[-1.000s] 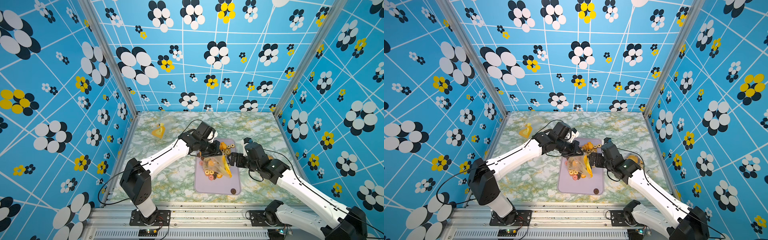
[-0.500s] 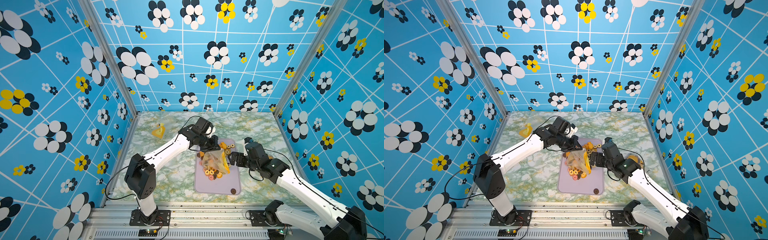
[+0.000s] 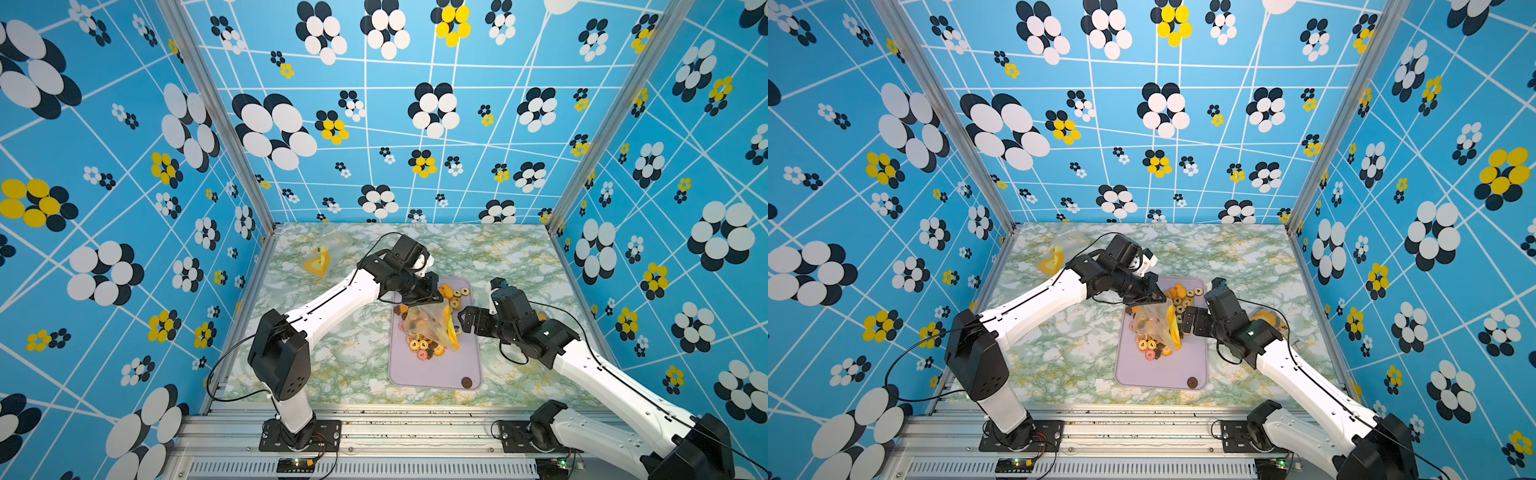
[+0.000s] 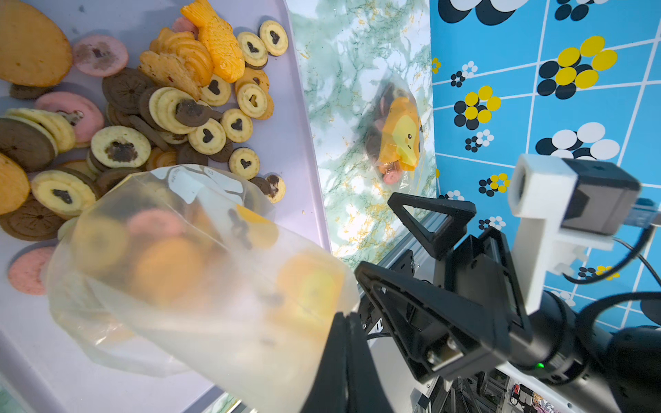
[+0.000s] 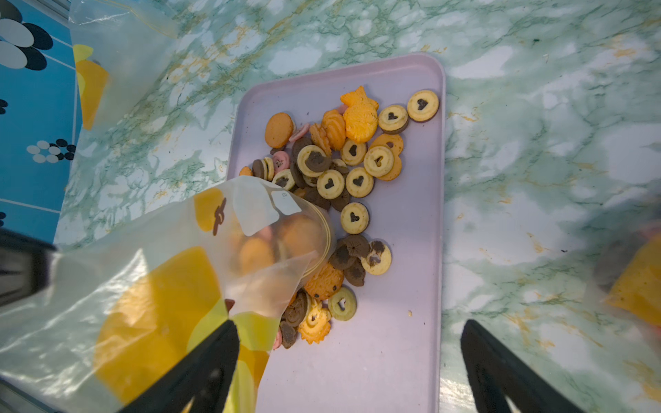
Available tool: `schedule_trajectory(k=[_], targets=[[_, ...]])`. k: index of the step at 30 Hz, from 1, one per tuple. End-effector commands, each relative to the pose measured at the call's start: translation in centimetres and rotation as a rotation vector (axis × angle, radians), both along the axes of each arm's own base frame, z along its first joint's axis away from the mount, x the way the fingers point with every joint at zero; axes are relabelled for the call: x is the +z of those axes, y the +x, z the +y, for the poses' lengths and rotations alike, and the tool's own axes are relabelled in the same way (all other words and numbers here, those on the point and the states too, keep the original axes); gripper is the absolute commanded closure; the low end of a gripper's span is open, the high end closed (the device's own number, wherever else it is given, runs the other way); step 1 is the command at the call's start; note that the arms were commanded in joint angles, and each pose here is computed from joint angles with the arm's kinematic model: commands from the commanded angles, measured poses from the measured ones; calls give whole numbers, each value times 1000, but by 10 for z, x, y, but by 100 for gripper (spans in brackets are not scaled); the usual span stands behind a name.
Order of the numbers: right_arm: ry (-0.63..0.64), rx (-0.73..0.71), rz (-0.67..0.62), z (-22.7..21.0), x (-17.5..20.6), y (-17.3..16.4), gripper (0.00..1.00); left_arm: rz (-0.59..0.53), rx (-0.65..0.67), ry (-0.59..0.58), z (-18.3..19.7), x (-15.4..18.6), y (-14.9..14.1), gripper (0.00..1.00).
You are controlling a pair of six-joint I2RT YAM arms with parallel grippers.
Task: Pour cookies out of the ziploc bag
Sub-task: 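Pour the cookies out of the ziploc bag onto the tray.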
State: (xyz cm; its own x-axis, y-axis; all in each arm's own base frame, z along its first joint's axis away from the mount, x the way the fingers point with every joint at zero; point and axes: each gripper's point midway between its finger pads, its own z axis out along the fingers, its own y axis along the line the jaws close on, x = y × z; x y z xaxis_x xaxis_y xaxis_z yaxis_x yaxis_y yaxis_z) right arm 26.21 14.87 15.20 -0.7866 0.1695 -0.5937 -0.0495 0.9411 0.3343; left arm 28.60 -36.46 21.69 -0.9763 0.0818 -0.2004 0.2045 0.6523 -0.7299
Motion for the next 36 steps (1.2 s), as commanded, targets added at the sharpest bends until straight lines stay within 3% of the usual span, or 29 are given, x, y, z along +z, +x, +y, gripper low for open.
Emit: schedule_trajectory(k=[1, 23, 36], targets=[[4, -20, 8, -4, -3, -1, 1, -40, -13, -36, 0, 30, -5, 100], [13, -25, 19, -4, -8, 2, 1, -66, -22, -94, -3, 70, -10, 100], [10, -27, 20, -5, -9, 1, 1, -28, -20, -62, -6, 29, -7, 100]])
